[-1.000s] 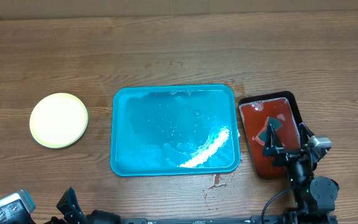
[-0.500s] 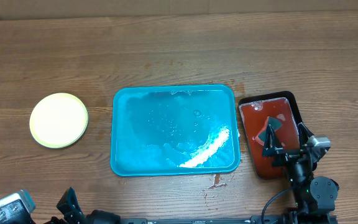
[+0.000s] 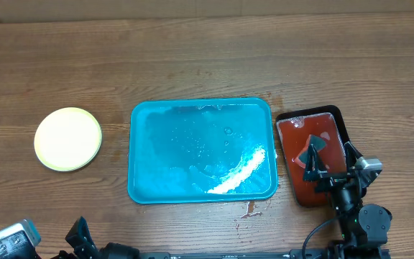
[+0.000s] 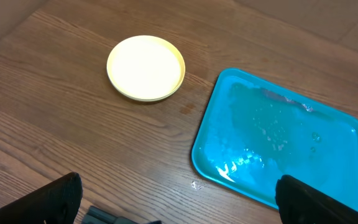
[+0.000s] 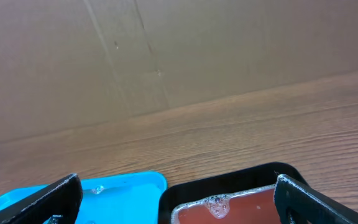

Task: Clean dirty plates on tray and stack at the side

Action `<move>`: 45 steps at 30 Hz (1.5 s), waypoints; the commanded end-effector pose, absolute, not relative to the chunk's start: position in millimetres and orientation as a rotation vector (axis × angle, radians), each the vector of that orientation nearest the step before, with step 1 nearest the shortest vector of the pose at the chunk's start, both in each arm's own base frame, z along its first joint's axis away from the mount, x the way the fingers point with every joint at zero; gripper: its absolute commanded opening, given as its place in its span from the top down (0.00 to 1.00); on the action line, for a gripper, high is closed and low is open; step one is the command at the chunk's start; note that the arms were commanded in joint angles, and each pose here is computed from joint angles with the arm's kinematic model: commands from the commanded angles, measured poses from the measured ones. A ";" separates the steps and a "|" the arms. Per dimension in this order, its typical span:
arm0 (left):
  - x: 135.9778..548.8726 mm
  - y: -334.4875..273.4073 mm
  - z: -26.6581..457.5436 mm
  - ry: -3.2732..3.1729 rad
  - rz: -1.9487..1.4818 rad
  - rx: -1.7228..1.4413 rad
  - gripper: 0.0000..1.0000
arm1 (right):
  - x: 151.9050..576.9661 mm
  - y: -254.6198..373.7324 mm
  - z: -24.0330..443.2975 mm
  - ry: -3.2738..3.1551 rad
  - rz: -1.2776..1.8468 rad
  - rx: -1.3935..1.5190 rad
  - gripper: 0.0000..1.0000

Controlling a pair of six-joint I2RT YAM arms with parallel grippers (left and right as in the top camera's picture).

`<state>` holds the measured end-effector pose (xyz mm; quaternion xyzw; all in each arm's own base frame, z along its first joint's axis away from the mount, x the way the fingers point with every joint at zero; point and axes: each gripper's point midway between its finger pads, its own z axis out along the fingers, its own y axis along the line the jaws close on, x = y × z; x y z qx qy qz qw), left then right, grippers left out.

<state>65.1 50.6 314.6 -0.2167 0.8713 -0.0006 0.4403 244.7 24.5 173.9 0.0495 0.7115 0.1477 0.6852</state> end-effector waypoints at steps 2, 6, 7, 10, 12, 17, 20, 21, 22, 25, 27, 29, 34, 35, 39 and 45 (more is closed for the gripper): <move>63.4 50.5 316.1 2.152 -0.020 -0.545 0.00 | 245.0 23.2 171.9 1.591 0.331 0.118 0.00; 63.4 50.5 316.2 2.152 -0.020 -0.545 0.00 | 245.0 23.2 171.9 1.591 0.331 0.118 0.00; 63.4 50.5 316.1 2.152 -0.020 -0.545 0.01 | 245.0 23.2 171.9 1.591 0.331 0.118 0.00; 63.7 49.2 316.2 2.153 -0.029 -0.543 0.00 | 245.0 23.2 171.9 1.591 0.331 0.118 0.00; 64.1 44.7 315.6 2.162 -0.058 -0.531 0.00 | 245.0 23.2 171.9 1.591 0.331 0.118 0.00; 79.9 48.5 337.3 2.041 -0.064 -0.556 0.00 | 245.0 23.2 171.9 1.591 0.331 0.118 0.00; 94.3 59.4 362.8 1.891 -0.034 -0.613 0.00 | 245.0 23.2 171.9 1.591 0.331 0.118 0.00; 98.5 63.5 371.7 1.838 -0.023 -0.637 0.00 | 245.0 23.2 171.9 1.591 0.331 0.118 0.00; 103.7 67.4 382.7 1.772 -0.018 -0.667 0.01 | 245.0 23.2 171.9 1.591 0.331 0.118 0.00; 119.0 73.8 409.8 1.604 -0.031 -0.732 0.00 | 245.0 23.2 171.9 1.591 0.331 0.118 0.00; 130.5 75.1 422.0 1.515 -0.051 -0.758 0.00 | 245.0 23.2 171.9 1.591 0.331 0.118 0.00; 144.7 73.9 428.7 1.445 -0.079 -0.767 0.00 | 245.0 23.2 171.9 1.591 0.331 0.118 0.00; 184.3 62.4 424.0 1.340 -0.179 -0.720 0.00 | 245.0 23.2 171.9 1.591 0.331 0.118 0.00; 191.9 58.9 419.5 1.322 -0.207 -0.704 0.01 | 245.0 23.2 171.9 1.591 0.331 0.118 0.00; 207.2 47.6 397.1 1.276 -0.284 -0.645 0.00 | 245.0 23.2 171.9 1.591 0.331 0.118 0.00; 208.6 45.6 348.3 1.202 -0.393 -0.690 0.00 | 245.0 23.2 171.9 1.591 0.331 0.118 0.00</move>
